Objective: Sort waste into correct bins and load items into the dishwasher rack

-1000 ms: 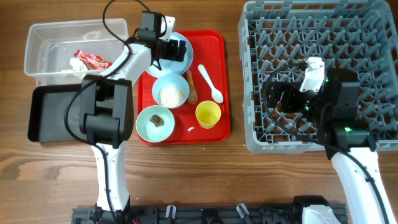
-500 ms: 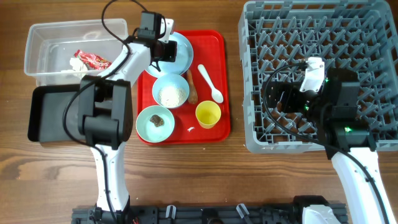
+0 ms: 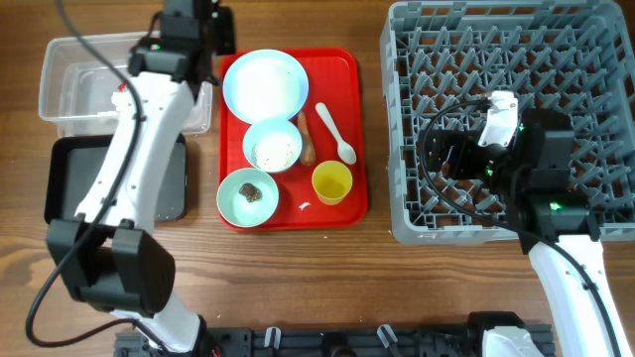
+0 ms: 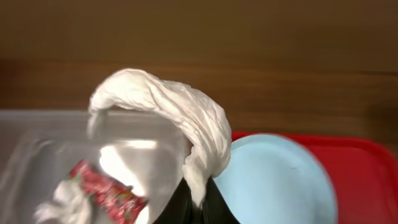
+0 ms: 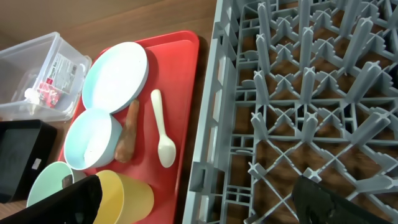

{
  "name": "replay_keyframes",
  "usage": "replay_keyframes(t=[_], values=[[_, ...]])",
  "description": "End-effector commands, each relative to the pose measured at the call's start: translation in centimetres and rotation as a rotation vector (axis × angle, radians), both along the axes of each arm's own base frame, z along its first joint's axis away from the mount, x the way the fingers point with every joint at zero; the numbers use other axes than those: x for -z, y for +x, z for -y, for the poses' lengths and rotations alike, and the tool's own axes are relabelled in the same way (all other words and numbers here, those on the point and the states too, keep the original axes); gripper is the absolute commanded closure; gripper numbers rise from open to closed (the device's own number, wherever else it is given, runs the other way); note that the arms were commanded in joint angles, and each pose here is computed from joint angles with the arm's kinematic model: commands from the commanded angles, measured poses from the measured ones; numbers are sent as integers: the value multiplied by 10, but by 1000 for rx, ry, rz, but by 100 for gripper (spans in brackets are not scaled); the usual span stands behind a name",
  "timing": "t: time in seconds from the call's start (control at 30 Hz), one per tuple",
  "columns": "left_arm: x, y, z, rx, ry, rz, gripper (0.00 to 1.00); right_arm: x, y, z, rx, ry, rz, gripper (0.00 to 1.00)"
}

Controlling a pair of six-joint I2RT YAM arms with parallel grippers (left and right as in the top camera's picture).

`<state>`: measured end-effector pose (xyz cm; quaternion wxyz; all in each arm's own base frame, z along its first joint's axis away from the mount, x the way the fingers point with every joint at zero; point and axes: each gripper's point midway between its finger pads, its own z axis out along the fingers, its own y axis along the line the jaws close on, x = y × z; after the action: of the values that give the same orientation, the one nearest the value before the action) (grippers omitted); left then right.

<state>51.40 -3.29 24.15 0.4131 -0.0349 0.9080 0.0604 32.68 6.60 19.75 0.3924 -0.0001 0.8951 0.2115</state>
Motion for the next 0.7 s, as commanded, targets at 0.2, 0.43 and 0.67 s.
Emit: replay_keyframes(t=[0.2, 0.43, 0.67], values=[[104, -3, -76, -163, 16, -257, 63, -7, 2, -5, -1, 32, -2, 0], [111, 9, -82, -168, 0, -228, 6, -6, 1, -5, -1, 31, -8, 0], [52, 5, -37, -29, -105, -128, 0, -6, 1, -5, -1, 31, -9, 0]])
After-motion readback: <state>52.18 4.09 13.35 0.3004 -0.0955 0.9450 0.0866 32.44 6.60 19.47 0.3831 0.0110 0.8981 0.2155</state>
